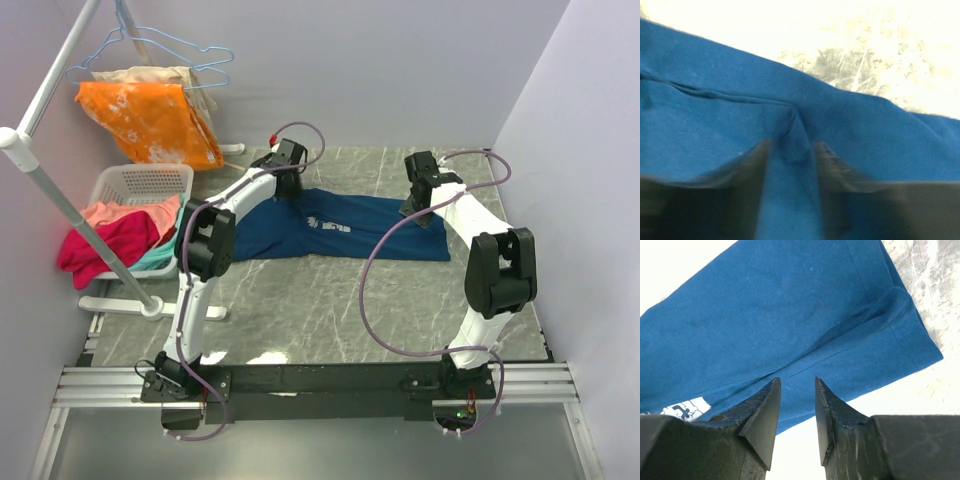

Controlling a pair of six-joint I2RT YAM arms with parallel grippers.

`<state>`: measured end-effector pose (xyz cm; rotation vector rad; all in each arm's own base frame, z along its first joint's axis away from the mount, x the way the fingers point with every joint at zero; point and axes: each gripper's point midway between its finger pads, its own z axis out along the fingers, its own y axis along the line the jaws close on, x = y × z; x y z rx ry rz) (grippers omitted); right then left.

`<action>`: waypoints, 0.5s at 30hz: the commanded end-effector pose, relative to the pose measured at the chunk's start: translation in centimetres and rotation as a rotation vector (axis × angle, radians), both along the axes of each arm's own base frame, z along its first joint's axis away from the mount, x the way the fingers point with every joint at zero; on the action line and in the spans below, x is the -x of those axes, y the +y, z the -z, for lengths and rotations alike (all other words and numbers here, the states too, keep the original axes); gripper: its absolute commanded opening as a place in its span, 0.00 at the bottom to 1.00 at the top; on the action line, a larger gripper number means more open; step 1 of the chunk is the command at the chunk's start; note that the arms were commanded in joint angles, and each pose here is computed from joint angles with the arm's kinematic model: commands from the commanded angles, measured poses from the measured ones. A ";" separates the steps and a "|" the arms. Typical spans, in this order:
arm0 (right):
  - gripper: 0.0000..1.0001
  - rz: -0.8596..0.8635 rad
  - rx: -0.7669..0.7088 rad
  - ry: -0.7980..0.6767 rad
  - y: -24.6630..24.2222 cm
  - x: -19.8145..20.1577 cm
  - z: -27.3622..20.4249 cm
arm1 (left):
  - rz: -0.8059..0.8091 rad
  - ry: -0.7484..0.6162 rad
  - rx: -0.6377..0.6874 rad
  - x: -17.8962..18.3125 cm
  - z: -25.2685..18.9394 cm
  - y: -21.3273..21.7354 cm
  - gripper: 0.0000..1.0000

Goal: Fold and stack the t-shirts
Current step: Fold the tshirt

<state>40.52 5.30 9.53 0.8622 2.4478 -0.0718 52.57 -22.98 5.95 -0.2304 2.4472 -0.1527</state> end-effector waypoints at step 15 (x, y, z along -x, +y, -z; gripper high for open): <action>0.45 -0.057 0.032 0.014 0.5 -0.9 0.7 | -0.073 -0.097 -0.011 2.5 -5.2 1.0 0.86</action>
